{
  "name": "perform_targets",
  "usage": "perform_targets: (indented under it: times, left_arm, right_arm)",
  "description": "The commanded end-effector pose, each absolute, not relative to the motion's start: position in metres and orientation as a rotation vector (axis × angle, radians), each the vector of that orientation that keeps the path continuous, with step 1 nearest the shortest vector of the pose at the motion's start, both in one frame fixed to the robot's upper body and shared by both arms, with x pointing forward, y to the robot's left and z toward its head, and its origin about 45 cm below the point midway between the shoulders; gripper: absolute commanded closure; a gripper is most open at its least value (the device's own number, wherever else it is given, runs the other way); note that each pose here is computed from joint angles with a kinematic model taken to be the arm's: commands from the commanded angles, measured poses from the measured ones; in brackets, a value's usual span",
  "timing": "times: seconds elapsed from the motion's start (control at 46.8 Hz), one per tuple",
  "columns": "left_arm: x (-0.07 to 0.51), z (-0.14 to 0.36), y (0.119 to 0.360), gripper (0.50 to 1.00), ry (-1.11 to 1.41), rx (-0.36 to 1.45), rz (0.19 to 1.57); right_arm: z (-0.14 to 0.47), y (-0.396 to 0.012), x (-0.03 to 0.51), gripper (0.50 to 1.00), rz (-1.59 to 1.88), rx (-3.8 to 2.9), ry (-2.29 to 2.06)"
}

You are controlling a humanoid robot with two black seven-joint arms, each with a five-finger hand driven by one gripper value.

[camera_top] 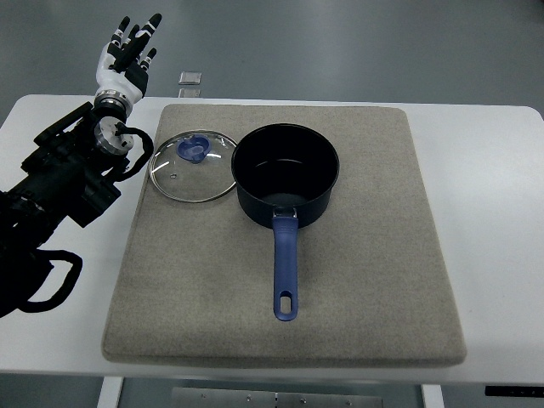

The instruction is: Open pot lid and place left with left hand

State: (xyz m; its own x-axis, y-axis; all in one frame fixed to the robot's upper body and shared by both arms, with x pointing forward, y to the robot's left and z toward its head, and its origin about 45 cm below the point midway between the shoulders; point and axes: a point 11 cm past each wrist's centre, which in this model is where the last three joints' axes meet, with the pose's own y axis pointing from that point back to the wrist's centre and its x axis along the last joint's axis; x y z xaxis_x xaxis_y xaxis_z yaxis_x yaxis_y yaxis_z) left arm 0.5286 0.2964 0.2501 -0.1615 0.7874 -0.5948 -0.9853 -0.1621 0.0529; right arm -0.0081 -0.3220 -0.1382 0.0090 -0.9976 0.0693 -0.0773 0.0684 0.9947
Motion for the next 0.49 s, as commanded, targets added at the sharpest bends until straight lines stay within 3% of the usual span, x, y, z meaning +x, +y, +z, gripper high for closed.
perform_targets:
  times: [0.0,0.47]
  left_arm:
    - [0.5286,0.2499,0.2963,0.512,0.513,-0.514,1.686]
    - [0.5289,0.2520,0.2966,0.510,0.497,-0.521,1.687]
  right_arm:
    - [-0.1382,-0.3220,-0.0081,0.583,-1.112,1.219,-1.289]
    - [-0.1382,-0.3220,-0.0081,0.583,-1.112,1.219,-1.289]
